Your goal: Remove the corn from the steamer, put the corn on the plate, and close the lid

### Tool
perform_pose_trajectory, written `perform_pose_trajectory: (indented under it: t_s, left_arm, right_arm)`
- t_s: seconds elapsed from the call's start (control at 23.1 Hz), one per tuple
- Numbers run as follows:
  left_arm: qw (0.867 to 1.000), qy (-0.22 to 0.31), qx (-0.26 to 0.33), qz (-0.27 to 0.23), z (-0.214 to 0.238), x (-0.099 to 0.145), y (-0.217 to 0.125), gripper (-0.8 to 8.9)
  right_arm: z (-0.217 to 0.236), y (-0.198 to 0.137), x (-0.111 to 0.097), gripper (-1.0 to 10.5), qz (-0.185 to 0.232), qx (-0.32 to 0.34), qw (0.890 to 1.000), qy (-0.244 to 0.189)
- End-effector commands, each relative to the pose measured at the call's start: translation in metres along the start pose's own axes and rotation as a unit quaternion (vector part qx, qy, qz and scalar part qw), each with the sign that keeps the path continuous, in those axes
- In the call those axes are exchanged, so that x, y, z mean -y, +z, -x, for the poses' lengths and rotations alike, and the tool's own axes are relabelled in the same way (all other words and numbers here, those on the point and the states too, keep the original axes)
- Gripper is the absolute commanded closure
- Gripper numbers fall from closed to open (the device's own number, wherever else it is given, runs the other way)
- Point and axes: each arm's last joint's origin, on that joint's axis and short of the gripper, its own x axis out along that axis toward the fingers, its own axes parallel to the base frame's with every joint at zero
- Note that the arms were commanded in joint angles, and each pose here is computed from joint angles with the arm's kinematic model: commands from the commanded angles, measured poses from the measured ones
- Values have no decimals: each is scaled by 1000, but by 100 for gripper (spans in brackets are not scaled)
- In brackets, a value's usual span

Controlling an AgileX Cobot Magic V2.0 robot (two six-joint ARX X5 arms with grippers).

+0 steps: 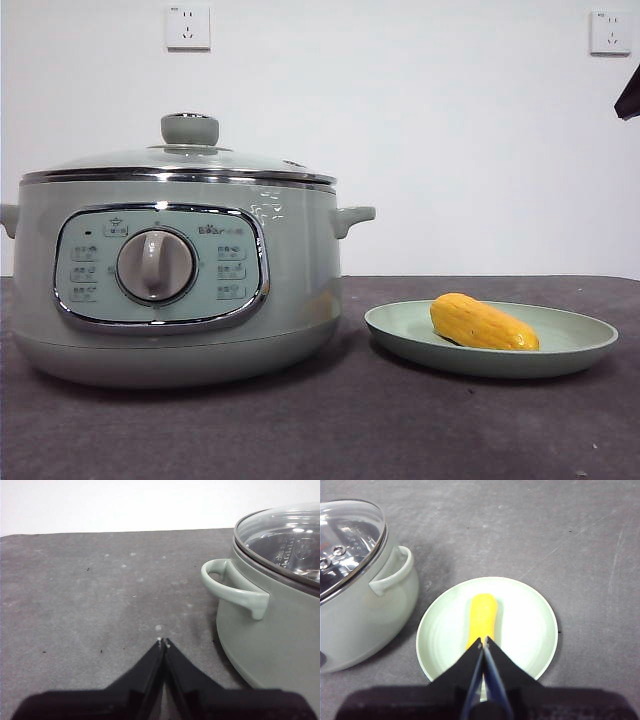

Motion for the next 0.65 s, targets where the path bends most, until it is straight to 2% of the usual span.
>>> perform_pose_trajectory:
  t_s: [0.04,0.48,0.56,0.65]
  left_arm:
    - [1000,-1,-6,5,-1,0,-4,817]
    - [1000,-1,-6,5,-1,0,-4,817]
    - [1000,-1,-6,5,-1,0,-4,817]
    - [1000,-1,-6,5,-1,0,-4,817]
  right_arm:
    - [-1,-2,0,945,-4,-2,1000,-1]
    - [0,-2,0,945,-4,-1,1000,-1]
    - [11,-2,2,945,20,24,999,-15]
    - [23,-5,7,945,68,52,996,-29]
